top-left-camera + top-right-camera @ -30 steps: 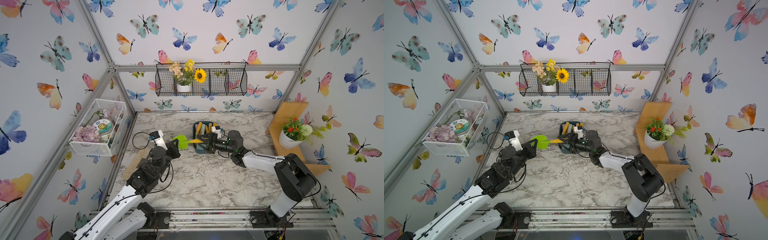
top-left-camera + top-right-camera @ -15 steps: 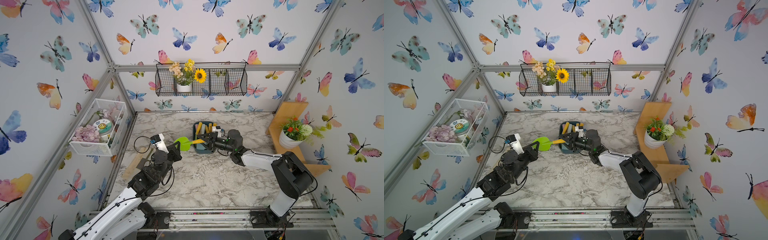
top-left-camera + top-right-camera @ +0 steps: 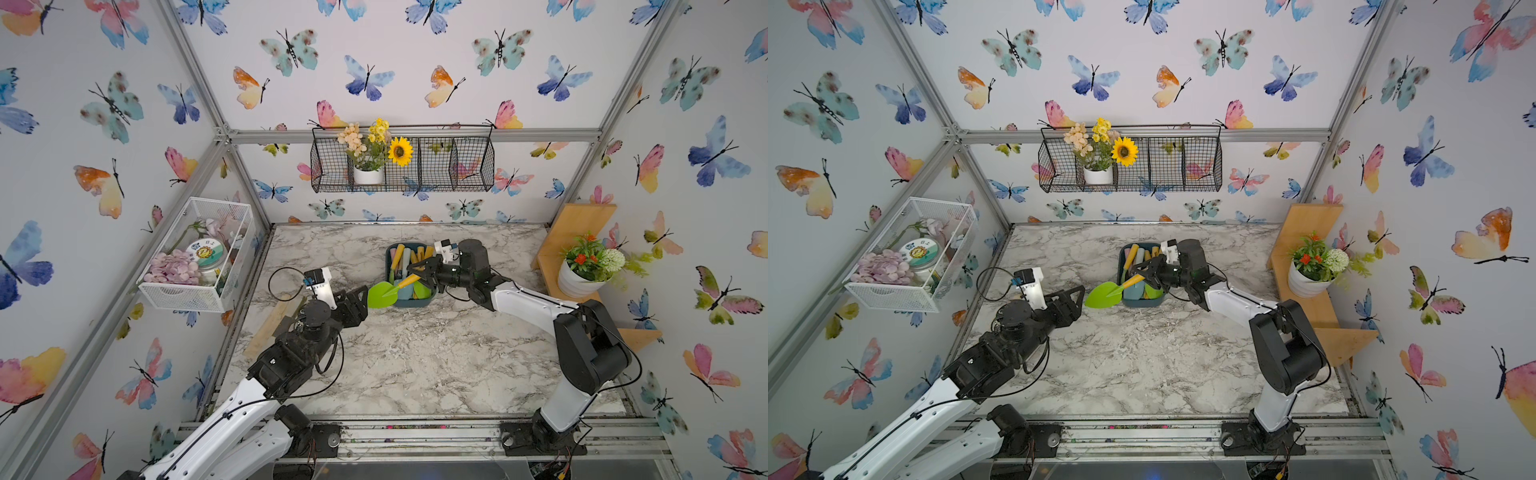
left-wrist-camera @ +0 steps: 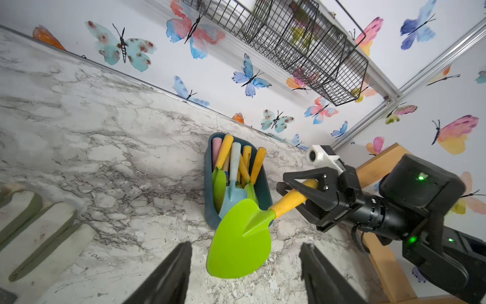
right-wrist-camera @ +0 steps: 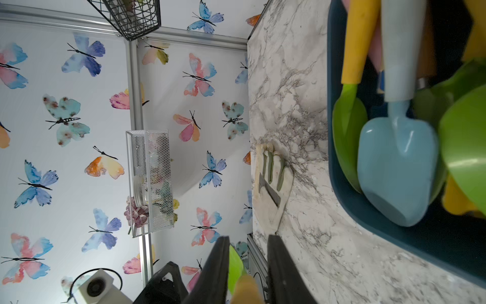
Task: Put the shovel into the storage box
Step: Pick up the shovel from the center of the board.
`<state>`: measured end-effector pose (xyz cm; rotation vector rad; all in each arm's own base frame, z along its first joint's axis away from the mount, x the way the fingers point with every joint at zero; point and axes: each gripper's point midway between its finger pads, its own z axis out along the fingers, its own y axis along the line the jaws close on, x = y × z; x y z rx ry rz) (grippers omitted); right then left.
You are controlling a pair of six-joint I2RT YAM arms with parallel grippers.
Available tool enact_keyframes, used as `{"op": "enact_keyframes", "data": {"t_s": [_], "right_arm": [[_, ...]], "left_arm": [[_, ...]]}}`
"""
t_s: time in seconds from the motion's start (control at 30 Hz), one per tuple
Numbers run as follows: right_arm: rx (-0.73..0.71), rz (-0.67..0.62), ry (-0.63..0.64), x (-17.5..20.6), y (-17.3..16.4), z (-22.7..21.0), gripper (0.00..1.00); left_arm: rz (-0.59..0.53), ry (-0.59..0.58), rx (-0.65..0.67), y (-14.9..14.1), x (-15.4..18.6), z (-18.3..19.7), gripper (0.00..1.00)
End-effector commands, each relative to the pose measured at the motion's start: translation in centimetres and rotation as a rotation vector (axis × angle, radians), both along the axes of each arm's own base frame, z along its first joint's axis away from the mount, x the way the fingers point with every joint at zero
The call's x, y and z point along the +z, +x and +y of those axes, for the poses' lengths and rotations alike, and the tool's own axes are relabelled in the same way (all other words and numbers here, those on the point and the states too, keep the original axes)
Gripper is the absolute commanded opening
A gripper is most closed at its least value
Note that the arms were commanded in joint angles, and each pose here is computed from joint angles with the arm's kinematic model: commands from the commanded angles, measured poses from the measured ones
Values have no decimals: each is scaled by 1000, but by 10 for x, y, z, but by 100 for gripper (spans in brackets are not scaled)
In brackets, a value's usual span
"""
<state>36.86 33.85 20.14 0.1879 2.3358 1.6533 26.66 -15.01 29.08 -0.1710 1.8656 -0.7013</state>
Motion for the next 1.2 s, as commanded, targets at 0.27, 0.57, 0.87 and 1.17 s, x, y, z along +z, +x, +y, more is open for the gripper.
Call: {"op": "enact_keyframes", "data": {"t_s": [0.27, 0.57, 0.87, 1.17], "right_arm": [[281, -299, -105, 39, -35, -9, 13], [390, -398, -43, 70, -52, -5, 14], [446, -429, 7, 83, -68, -6, 14], [439, -412, 3, 82, -67, -6, 16]], "left_arm": [[142, -50, -621, -19, -10, -71, 76], [254, -45, -782, -35, -43, -93, 77], [274, -33, -756, -30, -55, -94, 67], [301, -27, -784, -35, -65, -112, 23]]}}
